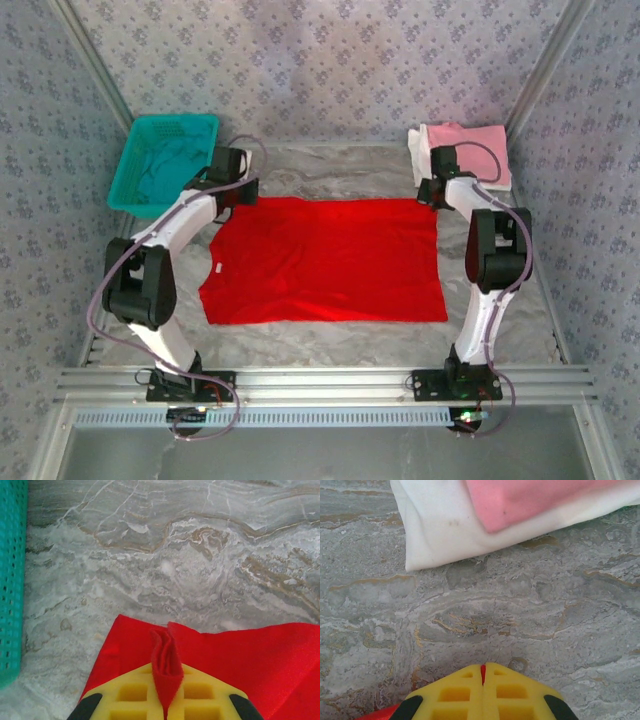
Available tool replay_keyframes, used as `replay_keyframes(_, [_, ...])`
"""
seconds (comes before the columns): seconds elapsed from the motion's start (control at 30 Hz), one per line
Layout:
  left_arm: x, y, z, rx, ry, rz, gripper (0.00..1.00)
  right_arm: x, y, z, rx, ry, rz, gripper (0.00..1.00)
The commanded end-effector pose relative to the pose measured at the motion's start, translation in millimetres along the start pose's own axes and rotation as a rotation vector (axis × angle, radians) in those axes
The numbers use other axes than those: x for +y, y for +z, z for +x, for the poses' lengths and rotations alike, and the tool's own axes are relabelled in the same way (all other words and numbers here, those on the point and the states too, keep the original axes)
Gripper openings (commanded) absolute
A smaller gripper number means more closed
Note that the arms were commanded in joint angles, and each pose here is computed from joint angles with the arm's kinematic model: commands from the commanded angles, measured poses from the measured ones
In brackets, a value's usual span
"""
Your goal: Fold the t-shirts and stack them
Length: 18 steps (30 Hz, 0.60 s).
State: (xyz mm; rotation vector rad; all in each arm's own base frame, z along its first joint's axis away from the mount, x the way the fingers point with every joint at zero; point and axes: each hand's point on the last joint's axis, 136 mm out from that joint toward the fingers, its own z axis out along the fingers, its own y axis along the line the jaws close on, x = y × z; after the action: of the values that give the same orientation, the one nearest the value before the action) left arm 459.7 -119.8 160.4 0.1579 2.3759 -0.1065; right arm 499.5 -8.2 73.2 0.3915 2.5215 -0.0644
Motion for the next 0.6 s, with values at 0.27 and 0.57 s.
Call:
replay_keyframes(0.27, [9, -44, 2, -0.065, -0.031, -0.013, 0.00, 1, -39, -21, -0.171, 0.061, -0.050, 0.00])
replay_keyframes(0.57, [14, -58, 41, 0.011, -0.042, -0.021, 0.00, 2, -52, 0, -0.152, 0.066, -0.058, 0.00])
